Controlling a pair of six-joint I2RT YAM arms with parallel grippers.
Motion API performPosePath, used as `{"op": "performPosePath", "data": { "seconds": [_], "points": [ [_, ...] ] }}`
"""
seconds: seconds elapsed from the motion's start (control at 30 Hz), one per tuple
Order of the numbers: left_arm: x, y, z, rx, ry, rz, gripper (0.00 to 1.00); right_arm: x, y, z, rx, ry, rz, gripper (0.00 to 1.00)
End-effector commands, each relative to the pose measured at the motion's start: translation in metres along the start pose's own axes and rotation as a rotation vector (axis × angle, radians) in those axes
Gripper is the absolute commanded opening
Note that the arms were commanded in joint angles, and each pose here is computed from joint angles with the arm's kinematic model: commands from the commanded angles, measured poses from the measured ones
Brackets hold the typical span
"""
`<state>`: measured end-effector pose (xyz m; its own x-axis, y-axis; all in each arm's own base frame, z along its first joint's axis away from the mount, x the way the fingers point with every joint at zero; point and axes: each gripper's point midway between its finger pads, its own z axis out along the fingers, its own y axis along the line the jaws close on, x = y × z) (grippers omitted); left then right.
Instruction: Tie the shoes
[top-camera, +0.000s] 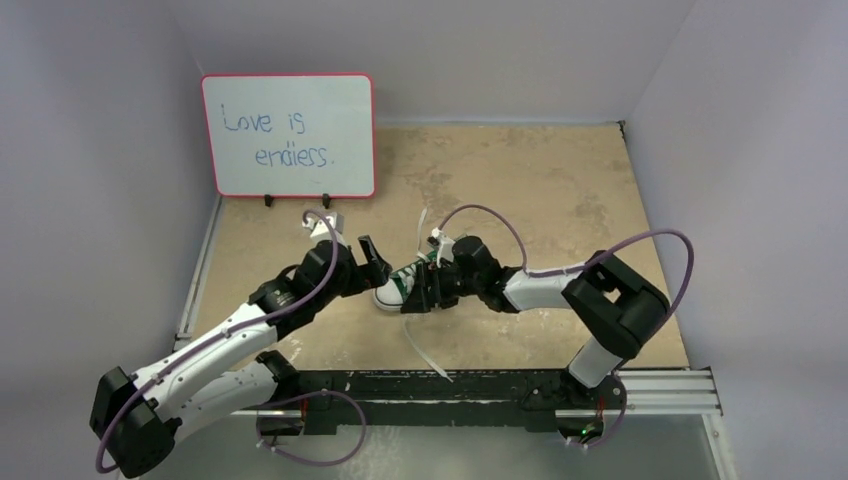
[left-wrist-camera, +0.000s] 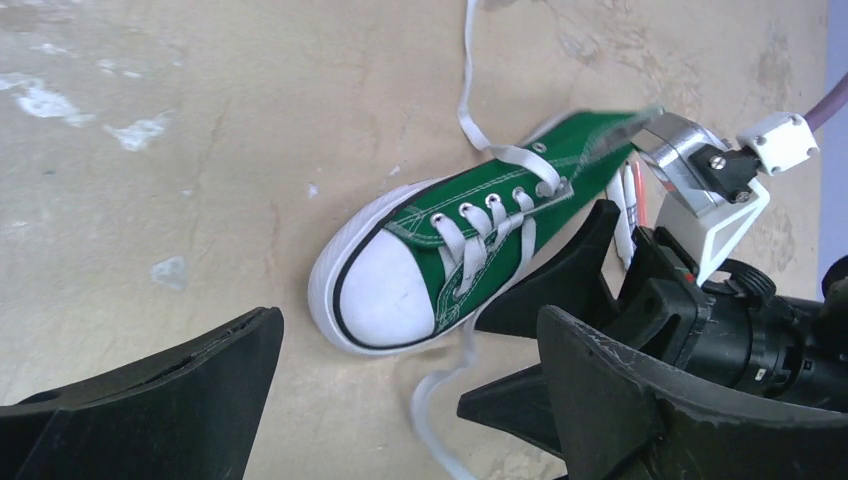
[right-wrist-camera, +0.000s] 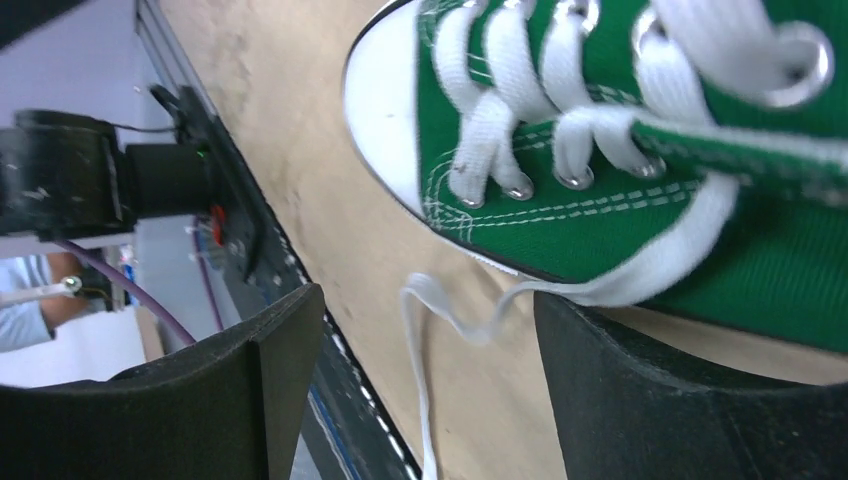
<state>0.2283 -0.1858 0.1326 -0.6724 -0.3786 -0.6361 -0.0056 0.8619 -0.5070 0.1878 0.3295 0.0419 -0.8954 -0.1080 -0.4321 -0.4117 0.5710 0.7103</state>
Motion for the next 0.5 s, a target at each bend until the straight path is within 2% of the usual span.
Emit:
{"op": "performPosePath", "data": {
  "seconds": [0.0,0.07,0.17,0.27,0.37,0.47],
  "points": [
    [-0.010,0.026,-0.013,-0.103,-0.076,-0.062,0.99,-0.060,0.046,-0.003,-0.118,-0.217,0.003,0.80],
    [-0.006,0.030,-0.015,-0.105,-0.067,-0.073,0.99,-0.057,0.033,-0.018,-0.020,-0.196,-0.073,0.86],
    [0.004,0.030,-0.013,-0.088,-0.033,-0.093,0.99,-0.053,0.004,-0.049,0.222,-0.099,-0.237,0.88],
    [0.020,0.016,-0.006,-0.010,0.030,-0.155,0.99,-0.074,-0.019,-0.091,0.396,-0.117,-0.329,0.93],
    [0.037,0.000,0.004,0.095,0.082,-0.240,0.99,-0.113,-0.040,-0.128,0.382,-0.186,-0.275,0.95],
    [0.053,-0.014,0.013,0.198,0.134,-0.323,0.99,-0.131,-0.055,-0.128,0.336,-0.161,-0.231,0.94]
  ]
}}
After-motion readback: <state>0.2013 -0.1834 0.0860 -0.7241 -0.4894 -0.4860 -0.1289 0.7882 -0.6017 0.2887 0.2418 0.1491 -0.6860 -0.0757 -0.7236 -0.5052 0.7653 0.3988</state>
